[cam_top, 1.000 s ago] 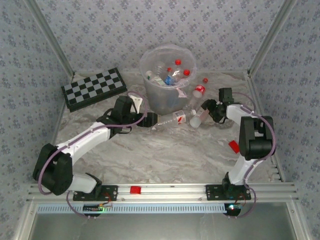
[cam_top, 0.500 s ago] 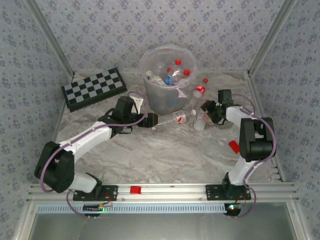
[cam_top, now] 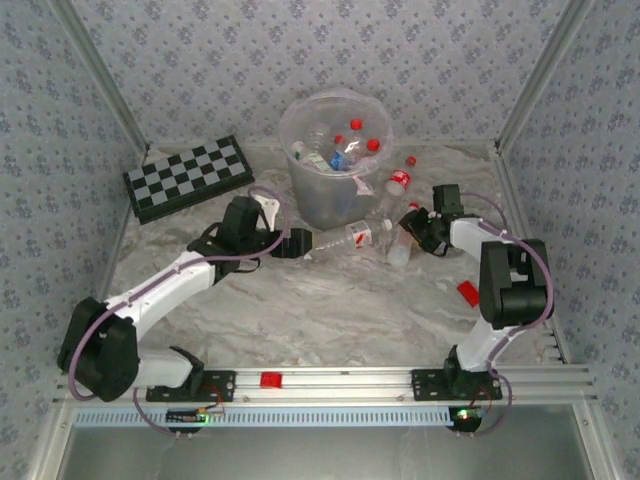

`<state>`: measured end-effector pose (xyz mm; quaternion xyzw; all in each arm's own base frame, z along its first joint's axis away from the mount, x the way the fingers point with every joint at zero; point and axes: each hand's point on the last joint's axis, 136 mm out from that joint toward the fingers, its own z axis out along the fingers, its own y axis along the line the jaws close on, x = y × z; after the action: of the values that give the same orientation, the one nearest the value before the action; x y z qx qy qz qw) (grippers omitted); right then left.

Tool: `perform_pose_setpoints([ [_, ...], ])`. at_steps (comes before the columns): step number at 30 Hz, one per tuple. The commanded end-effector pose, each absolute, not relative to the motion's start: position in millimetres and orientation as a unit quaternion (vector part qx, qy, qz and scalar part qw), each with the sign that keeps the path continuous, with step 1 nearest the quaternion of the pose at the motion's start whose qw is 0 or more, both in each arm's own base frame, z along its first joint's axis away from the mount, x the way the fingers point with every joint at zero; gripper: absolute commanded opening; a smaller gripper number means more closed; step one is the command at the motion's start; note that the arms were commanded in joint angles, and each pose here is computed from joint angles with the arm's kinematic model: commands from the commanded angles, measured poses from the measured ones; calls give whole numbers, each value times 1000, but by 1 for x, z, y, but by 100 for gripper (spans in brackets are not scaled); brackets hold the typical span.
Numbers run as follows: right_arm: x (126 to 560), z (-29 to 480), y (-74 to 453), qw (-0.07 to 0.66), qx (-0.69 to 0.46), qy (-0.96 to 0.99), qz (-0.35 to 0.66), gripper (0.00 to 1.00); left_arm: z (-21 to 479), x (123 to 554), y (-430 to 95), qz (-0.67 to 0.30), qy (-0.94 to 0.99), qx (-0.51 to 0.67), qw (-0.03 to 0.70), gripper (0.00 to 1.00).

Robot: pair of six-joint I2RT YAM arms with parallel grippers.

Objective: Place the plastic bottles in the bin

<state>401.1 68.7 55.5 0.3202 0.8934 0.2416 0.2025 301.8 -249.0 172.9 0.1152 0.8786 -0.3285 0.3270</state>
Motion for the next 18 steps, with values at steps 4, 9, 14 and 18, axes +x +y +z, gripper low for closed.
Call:
perform_pose_setpoints([
  [4, 387, 88, 57, 222, 294, 901, 228, 43, 188, 300, -250, -347, 865, 108, 346, 99],
  [9, 380, 125, 45, 244, 259, 910, 214, 40, 199, 306, -256, -372, 856, 85, 349, 99],
  [14, 372, 178, 39, 283, 198, 916, 203, 37, 221, 313, -253, -400, 839, 49, 364, 97],
  [18, 368, 237, 38, 332, 144, 909, 205, 36, 233, 322, -244, -414, 833, 10, 368, 96],
])
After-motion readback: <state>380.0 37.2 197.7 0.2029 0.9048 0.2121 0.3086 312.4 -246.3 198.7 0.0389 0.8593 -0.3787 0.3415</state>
